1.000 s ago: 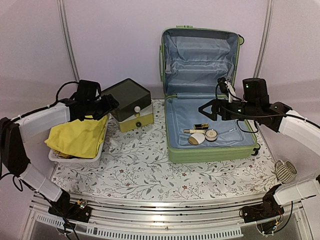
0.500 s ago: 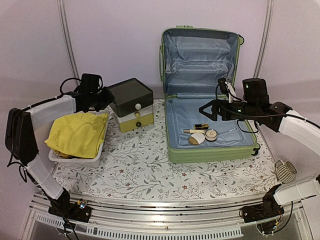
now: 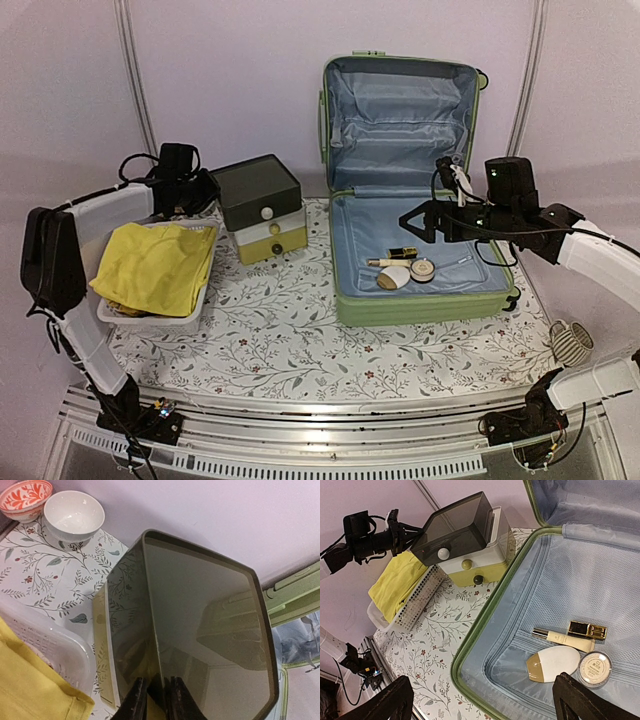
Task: Open, take out, and arrange the luggage
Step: Adjust the storage box at the center of the board.
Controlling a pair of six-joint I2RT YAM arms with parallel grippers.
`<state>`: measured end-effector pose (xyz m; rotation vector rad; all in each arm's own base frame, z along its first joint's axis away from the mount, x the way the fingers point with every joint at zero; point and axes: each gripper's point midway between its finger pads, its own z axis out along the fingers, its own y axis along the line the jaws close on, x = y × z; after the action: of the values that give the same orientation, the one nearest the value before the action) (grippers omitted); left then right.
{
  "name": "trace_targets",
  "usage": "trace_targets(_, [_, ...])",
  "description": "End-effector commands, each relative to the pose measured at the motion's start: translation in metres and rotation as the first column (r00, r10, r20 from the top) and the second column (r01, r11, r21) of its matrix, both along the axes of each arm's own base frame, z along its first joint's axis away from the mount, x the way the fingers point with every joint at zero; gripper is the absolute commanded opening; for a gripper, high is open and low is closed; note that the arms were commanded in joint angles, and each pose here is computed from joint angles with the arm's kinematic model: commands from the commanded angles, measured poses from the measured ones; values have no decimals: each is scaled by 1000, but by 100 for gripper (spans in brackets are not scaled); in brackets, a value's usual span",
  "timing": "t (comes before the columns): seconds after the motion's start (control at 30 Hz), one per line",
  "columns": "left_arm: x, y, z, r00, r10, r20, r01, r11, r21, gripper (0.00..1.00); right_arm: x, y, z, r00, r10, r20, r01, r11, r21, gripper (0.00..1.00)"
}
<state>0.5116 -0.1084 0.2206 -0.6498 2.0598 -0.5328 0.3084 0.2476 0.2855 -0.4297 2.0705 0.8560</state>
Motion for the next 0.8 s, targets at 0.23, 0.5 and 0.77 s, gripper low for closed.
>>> trace_targets(0.23, [26, -6, -1, 999, -38, 21, 39, 997, -68, 19, 0, -8, 14, 999, -25, 37, 25, 1000, 5, 99])
trace_targets(0.5, [32, -13, -1, 999, -39, 28, 43, 991, -127, 26, 0, -8, 16, 999, -24, 37, 24, 1000, 10, 99])
trace_targets(0.77, [42, -15, -3, 999, -32, 32, 37, 989, -142, 26, -1, -10, 15, 999, -30, 36, 30, 1000, 6, 99])
